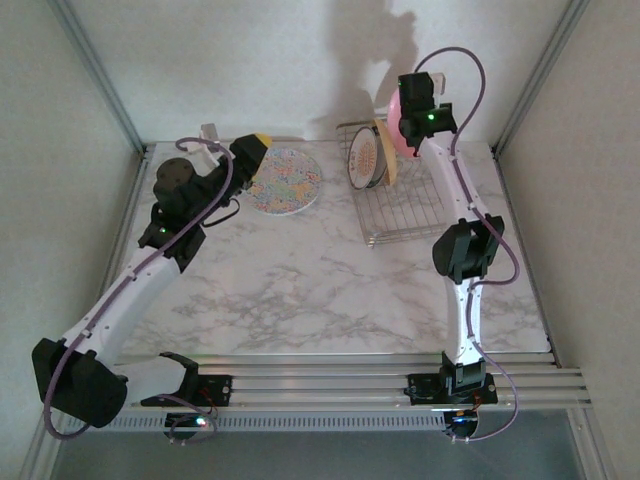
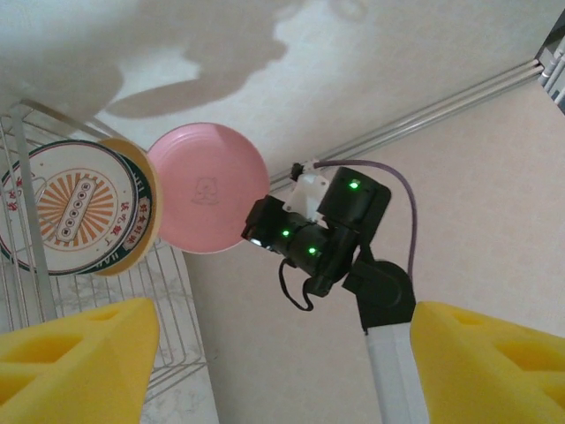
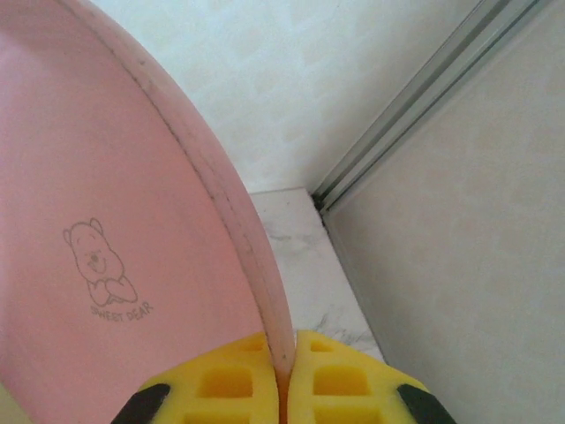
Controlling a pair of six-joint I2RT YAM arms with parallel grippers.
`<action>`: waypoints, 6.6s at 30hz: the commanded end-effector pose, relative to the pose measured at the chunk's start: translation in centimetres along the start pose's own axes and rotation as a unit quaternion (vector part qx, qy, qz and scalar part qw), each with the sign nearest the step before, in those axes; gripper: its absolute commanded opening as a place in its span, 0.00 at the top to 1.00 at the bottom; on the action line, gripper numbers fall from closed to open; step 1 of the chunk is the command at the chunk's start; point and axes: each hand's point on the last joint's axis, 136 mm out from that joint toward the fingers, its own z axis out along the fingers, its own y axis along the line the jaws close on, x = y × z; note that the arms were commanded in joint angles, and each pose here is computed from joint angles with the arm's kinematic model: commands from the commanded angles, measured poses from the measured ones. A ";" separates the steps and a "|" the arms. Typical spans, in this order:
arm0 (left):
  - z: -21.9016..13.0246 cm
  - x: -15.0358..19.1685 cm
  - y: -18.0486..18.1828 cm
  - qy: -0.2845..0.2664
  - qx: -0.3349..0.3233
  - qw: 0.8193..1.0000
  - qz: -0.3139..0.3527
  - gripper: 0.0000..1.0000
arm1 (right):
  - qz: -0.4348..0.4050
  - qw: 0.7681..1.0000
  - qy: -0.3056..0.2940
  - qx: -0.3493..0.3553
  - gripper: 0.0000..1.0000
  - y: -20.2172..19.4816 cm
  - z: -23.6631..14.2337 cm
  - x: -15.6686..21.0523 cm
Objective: Unload the plates from the dish rack
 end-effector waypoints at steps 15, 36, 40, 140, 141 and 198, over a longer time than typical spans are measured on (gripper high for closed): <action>0.7 -0.4 -3.7 0.011 0.057 0.998 0.013 0.25 | 0.025 0.993 -0.064 0.097 1.00 -8.5 -4.9 -4.6; 9.3 7.0 -0.1 0.140 -0.011 0.990 0.022 0.25 | 0.137 0.988 -0.021 -0.075 1.00 -11.0 -14.5 0.0; 11.3 9.1 0.9 0.171 -0.030 0.984 0.047 0.26 | 0.172 0.965 0.009 -0.200 1.00 -7.9 -16.8 1.6; 1.0 14.8 32.9 0.313 -0.397 0.863 0.006 1.00 | -0.003 0.893 -0.012 -0.451 0.16 14.6 -28.4 7.6; 0.8 15.0 33.0 0.314 -0.398 0.862 0.005 1.00 | -0.003 0.893 -0.012 -0.450 0.16 14.6 -28.4 7.6; 1.8 5.6 9.7 0.077 -0.162 0.984 -0.005 0.31 | 0.001 0.990 0.054 -0.129 0.40 7.5 0.2 5.2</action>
